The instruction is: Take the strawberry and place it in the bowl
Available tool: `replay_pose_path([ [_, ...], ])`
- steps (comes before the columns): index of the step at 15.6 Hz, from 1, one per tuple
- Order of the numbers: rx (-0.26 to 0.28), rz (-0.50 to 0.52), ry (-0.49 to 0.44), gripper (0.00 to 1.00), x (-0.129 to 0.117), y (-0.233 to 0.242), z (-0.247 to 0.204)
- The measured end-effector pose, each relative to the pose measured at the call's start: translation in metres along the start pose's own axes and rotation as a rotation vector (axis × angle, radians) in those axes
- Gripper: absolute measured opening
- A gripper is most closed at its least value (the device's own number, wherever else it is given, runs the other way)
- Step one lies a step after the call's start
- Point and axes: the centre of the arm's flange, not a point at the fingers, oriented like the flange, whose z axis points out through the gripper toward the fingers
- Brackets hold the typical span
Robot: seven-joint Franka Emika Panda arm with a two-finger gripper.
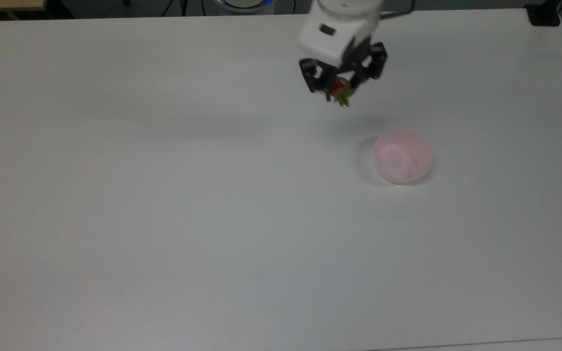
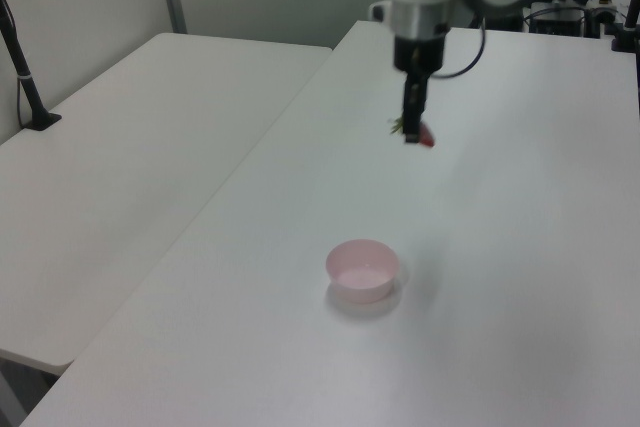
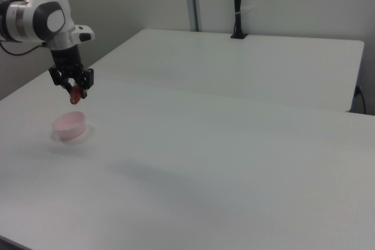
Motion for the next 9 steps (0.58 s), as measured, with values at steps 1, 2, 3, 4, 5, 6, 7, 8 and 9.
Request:
replay_pose_path([
  [1, -0.002, 0.006, 0.007, 0.43, 0.012, -0.016, 0.012],
  [2, -0.002, 0.01, 0.026, 0.43, 0.023, -0.034, 0.026],
  [3, 0.001, 0.015, 0.054, 0.43, 0.032, -0.053, 0.042],
  [4, 0.005, 0.024, 0.075, 0.43, 0.039, -0.071, 0.059],
  [5, 0.009, 0.035, 0.089, 0.43, 0.043, -0.089, 0.077],
  [6, 0.011, 0.041, 0.096, 0.43, 0.045, -0.102, 0.093],
  [7, 0.013, 0.041, 0.103, 0.43, 0.047, -0.113, 0.107],
  [8, 0.014, 0.04, 0.107, 0.44, 0.048, -0.122, 0.119],
  [9, 0.014, 0.039, 0.107, 0.51, 0.048, -0.127, 0.127],
])
